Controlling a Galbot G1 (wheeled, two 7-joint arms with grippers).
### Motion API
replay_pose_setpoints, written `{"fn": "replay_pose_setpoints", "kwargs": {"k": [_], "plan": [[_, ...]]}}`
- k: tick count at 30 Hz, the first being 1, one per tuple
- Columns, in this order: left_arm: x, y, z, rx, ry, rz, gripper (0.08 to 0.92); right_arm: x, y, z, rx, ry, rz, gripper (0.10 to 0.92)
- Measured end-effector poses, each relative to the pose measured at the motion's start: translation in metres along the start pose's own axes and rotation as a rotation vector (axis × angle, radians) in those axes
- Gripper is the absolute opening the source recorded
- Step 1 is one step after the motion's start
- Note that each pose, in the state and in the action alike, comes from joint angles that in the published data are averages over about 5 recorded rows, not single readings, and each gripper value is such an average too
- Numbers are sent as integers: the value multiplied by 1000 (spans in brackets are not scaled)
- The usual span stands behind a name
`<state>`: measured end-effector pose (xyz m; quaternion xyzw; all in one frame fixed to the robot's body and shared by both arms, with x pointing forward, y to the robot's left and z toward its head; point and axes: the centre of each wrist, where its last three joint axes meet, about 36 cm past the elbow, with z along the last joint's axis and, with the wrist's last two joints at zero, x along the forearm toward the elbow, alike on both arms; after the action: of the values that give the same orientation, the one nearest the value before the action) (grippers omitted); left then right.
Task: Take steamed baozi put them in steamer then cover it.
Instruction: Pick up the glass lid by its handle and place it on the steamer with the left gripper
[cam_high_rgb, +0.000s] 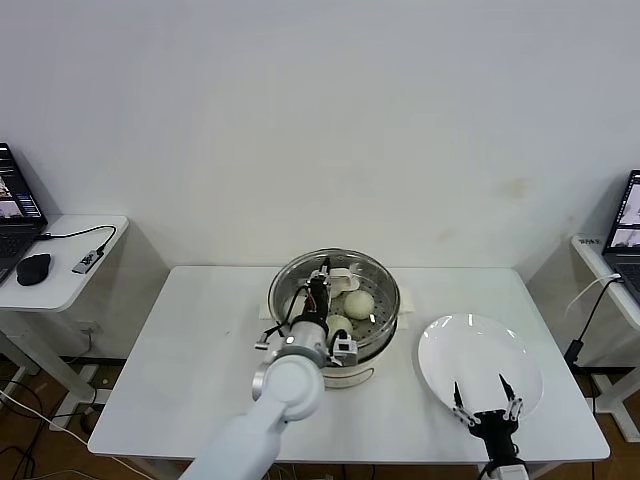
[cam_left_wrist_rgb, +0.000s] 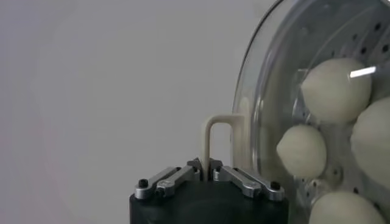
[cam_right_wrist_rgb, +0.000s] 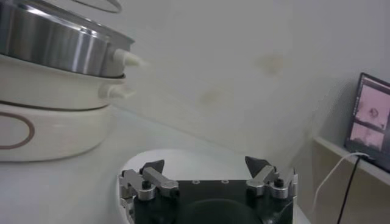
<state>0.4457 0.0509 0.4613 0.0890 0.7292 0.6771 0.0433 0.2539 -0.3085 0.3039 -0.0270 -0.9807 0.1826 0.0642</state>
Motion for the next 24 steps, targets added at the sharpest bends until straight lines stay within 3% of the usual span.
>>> {"fn": "replay_pose_setpoints", "kwargs": {"k": [24], "plan": [[-20,-20,-15,-26,13,28,146,1,2,4,4,2,-13,823]]}}
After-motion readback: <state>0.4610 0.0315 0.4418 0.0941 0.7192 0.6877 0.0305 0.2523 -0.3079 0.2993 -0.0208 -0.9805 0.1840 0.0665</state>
